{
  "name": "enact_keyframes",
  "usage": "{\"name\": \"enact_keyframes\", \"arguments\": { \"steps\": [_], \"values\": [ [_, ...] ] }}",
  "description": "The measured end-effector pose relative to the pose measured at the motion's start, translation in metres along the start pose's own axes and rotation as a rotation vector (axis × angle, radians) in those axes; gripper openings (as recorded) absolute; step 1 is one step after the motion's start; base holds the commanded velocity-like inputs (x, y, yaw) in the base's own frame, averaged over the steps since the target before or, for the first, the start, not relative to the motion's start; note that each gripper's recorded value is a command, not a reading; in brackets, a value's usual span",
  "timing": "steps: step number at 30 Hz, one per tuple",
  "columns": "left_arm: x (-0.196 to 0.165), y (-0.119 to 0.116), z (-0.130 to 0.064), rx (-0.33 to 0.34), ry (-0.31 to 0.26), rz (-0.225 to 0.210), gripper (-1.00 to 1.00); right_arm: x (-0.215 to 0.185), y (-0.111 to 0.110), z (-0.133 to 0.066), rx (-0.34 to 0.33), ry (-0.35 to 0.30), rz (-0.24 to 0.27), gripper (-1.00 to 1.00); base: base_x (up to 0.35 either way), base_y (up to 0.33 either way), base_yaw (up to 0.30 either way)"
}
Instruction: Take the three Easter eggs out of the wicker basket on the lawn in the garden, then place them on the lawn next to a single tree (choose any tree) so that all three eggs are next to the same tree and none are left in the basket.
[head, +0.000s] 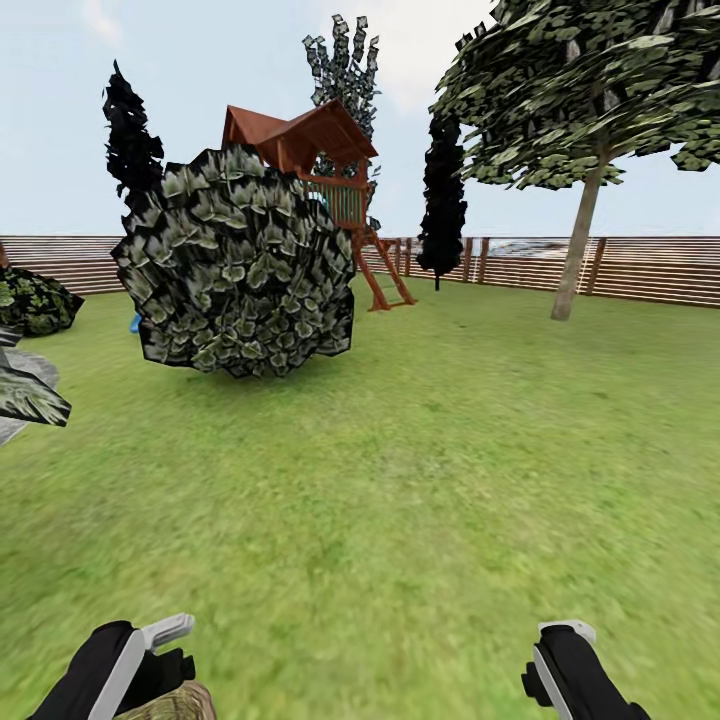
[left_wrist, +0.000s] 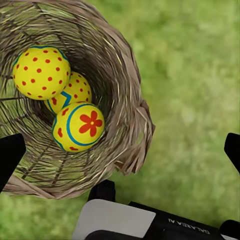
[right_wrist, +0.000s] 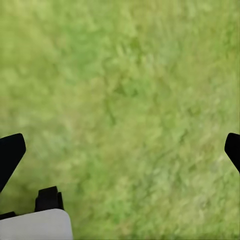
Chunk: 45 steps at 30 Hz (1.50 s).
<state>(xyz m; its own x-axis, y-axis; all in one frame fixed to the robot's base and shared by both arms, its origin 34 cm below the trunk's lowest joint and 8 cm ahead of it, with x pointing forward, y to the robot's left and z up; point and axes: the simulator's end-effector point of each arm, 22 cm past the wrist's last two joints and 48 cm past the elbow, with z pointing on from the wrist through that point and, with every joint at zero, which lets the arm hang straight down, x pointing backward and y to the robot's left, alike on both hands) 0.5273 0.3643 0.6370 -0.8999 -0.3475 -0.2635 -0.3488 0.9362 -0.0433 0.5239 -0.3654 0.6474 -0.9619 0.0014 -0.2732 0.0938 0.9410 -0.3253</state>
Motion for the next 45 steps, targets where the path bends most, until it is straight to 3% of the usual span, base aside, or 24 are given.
{"name": "enact_keyframes", "arguments": {
  "steps": [22, 45],
  "values": [
    [0.001, -0.003, 0.000, 0.010, 0.003, -0.006, 1.00, 0.000, -0.001, 0.000, 0.002, 0.000, 0.001, 1.00, 0.000, 0.000, 0.000],
    [0.014, 0.000, 0.039, 0.012, 0.004, -0.007, 1.00, 0.014, 0.011, 0.036, 0.002, 0.000, 0.003, 1.00, 0.000, 0.000, 0.000]
  ]
}}
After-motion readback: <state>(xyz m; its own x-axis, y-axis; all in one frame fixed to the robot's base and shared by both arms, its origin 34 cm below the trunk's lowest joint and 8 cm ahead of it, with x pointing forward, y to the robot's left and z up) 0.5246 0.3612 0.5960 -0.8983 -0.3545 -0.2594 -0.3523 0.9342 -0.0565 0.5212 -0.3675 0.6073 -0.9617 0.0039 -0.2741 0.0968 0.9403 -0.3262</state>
